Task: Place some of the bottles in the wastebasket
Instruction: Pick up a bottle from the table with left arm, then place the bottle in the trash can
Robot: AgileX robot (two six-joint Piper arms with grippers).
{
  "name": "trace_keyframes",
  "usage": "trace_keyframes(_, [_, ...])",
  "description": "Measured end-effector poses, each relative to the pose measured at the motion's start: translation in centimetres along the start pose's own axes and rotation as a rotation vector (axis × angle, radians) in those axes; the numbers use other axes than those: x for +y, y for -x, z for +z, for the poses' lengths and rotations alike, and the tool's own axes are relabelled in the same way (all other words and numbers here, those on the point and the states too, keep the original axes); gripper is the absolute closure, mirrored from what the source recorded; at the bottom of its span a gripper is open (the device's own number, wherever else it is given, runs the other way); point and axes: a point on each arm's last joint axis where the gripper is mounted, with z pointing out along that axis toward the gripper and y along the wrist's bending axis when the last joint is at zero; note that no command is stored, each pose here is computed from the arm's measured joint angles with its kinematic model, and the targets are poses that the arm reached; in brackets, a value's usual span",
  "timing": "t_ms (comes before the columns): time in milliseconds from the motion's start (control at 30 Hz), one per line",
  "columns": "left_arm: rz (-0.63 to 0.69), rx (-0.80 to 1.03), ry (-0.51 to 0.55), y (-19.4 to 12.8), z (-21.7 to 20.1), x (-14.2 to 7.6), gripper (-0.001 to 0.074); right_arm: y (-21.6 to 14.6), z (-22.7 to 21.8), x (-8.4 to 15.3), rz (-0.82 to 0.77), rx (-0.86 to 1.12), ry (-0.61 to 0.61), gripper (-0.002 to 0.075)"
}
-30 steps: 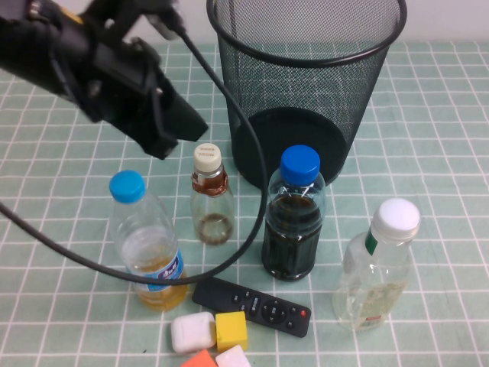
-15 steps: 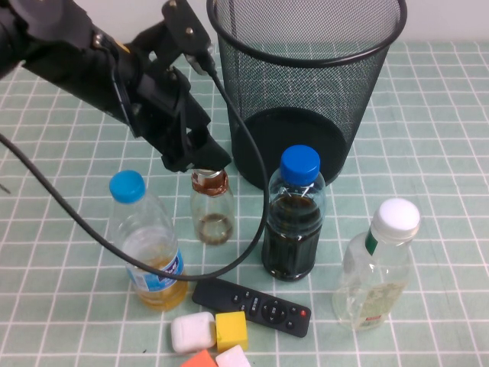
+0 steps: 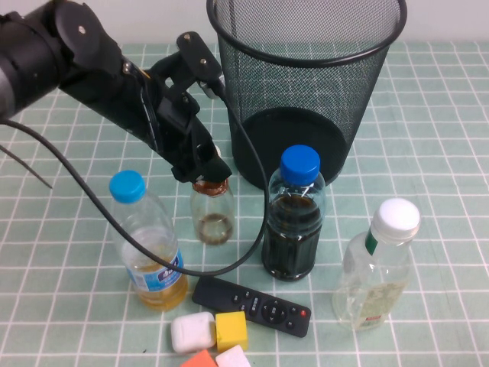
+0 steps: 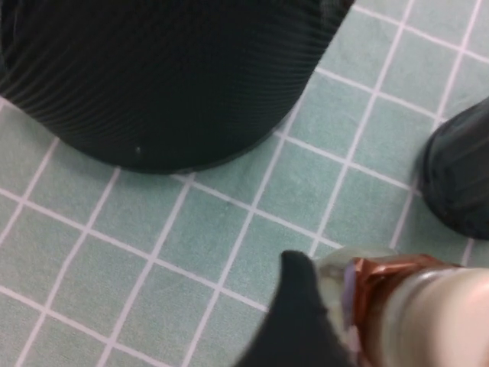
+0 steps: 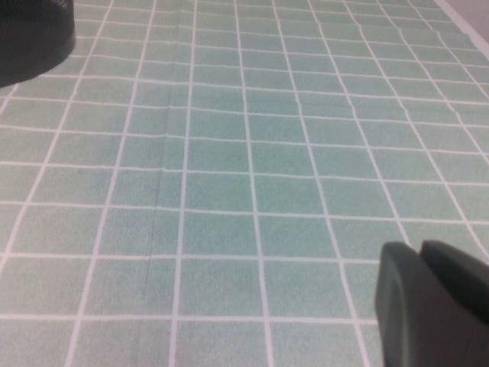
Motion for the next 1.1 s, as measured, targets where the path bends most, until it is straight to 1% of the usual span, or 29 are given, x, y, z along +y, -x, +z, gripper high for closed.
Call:
trace_keyframes(33, [-0.002, -0.001, 0.005, 0.0, 0.2, 0.1, 0.0264, 0.0, 0.0, 0.0, 0.0, 0.0, 0.0, 0.0734])
trace_keyframes(67, [-0.004, -0.002, 0.008, -0.1, 0.3, 0.2, 0.0308, 0.0, 0.0, 0.0, 0.0, 0.0, 0.0, 0.0733])
trace_keyframes(133, [-0.005, -0.003, 0.012, -0.1, 0.5, 0.3, 0.0419, 0.0, 0.0, 0.0, 0.0, 0.0, 0.0, 0.0733])
trace_keyframes(167, [-0.005, -0.004, 0.014, -0.1, 0.5, 0.3, 0.0431, 0.0, 0.0, 0.0, 0.0, 0.0, 0.0, 0.0733])
trace_keyframes(200, [-0.005, -0.004, 0.014, -0.1, 0.5, 0.3, 0.0422, 0.0, 0.0, 0.0, 0.0, 0.0, 0.0, 0.0733])
trace_keyframes(333, [0.005, -0.014, 0.01, 0.6, -0.2, 0.4, 0.0425, 0.0, 0.0, 0.0, 0.0, 0.0, 0.0, 0.0733])
trace_keyframes(433, [-0.002, -0.035, 0.025, 2.0, -2.6, 0.1, 0.0425, 0.0, 0.0, 0.0, 0.0, 0.0, 0.0, 0.0733])
trace_keyframes(567, [-0.055, -0.026, 0.11, 4.4, -8.4, -0.4, 0.0425, 0.0, 0.0, 0.0, 0.0, 0.0, 0.0, 0.0733])
trace_keyframes(633, [-0.084, -0.036, 0.192, 5.6, -11.7, -0.6, 0.0425, 0.0, 0.0, 0.0, 0.0, 0.0, 0.0, 0.0733])
trace_keyframes(700, [-0.13, -0.088, 0.283, 6.7, -15.0, -0.9, 0.0425, 0.0, 0.0, 0.0, 0.0, 0.0, 0.0, 0.0733])
trace_keyframes(767, [-0.141, -0.158, 0.343, 7.7, -17.9, -1.5, 0.0425, 0.0, 0.0, 0.0, 0.0, 0.0, 0.0, 0.0733])
trace_keyframes(867, [-0.112, -0.292, 0.393, 9.3, -22.1, -2.9, 0.0425, 0.0, 0.0, 0.0, 0.0, 0.0, 0.0, 0.0733])
trace_keyframes(967, [-0.049, -0.432, 0.386, 10.5, -25.4, -4.8, 0.0425, 0.0, 0.0, 0.0, 0.0, 0.0, 0.0, 0.0734])
trace_keyframes(1033, [-0.003, -0.503, 0.363, 11.2, -26.4, -5.6, 0.0425, 0.0, 0.0, 0.0, 0.0, 0.0, 0.0, 0.0734])
trace_keyframes(1100, [0.039, -0.575, 0.341, 11.9, -26.7, -5.9, 0.0425, 0.0, 0.0, 0.0, 0.0, 0.0, 0.0, 0.0733])
